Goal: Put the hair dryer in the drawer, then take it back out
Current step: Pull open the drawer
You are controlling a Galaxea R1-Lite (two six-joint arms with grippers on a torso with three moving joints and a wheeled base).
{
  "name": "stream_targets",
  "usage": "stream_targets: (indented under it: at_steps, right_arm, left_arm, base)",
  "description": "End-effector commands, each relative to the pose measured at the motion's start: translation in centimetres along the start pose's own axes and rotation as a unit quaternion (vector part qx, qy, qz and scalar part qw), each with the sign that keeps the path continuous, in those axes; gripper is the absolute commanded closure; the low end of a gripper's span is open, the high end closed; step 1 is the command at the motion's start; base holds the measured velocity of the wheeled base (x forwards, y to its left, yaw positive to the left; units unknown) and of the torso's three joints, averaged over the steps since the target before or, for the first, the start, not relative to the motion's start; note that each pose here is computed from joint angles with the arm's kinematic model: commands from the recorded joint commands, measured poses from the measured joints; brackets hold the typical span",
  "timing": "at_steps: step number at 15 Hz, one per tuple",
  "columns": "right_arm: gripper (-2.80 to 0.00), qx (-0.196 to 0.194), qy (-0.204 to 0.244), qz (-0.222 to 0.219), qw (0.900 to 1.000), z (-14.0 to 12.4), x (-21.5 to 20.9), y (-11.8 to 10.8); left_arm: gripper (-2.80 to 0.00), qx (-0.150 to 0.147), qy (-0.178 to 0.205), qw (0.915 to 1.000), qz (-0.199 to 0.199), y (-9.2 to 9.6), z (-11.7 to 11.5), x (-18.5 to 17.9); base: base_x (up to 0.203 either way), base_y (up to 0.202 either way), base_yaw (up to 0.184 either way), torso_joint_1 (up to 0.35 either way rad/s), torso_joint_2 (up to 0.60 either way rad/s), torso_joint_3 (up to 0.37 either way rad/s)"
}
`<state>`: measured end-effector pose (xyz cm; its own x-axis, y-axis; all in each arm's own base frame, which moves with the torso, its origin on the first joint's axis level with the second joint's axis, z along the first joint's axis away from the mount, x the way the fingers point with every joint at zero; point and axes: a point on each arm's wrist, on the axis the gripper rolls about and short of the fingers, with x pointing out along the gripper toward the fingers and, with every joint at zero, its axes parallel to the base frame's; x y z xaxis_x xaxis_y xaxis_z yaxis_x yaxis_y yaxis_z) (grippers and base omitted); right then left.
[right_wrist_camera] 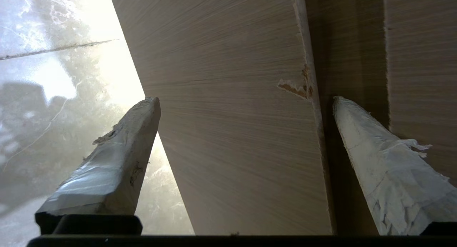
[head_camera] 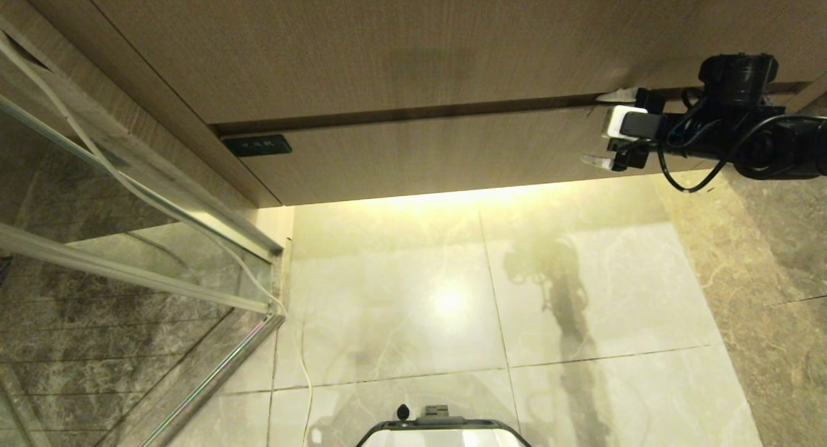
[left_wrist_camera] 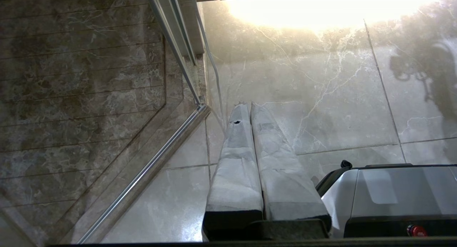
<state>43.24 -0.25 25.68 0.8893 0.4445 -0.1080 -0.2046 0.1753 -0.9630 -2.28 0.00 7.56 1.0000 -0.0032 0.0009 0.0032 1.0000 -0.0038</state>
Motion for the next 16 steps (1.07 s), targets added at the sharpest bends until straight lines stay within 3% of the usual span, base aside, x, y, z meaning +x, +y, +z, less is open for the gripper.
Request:
stream_targets:
  at_steps: [1,4,8,11,16]
  right_arm:
    - [-2.8,-0.001,-0.004,0.005,1.0,0.0,0.5,0.5]
    - [-2.8,0.015,0.01,0.023,1.0,0.0,1.3,1.6]
    - [-2.8,0.074,0.073,0.061,0.993,0.5,0.8,2.2]
    - [-2.8,0.084,0.077,0.063,0.992,0.7,0.5,2.1]
    - [-2.8,0.132,0.135,0.088,0.978,1.5,-1.6,2.4]
  left_arm:
    - [0.0,0.0,0.0,1.0,0.001,0.0,0.0,0.0]
    - [0.0,0.0,-0.001,1.0,0.001,0.0,0.0,0.0]
    - [0.0,0.0,-0.001,1.0,0.0,0.0,0.0,0.0]
    - [0.0,0.0,0.0,1.0,-0.001,0.0,0.0,0.0]
    - [0.0,0.0,0.0,1.0,0.0,0.0,0.0,0.0]
  base:
    - [0.0,0.0,0.0,0.0,0.0,0.0]
    - [0.0,0.0,0.0,0.0,0.0,0.0]
    - [0.0,0.0,0.0,0.0,0.0,0.0]
    - [0.0,0.0,0.0,0.0,0.0,0.0]
    - [0.0,0.0,0.0,0.0,0.0,0.0]
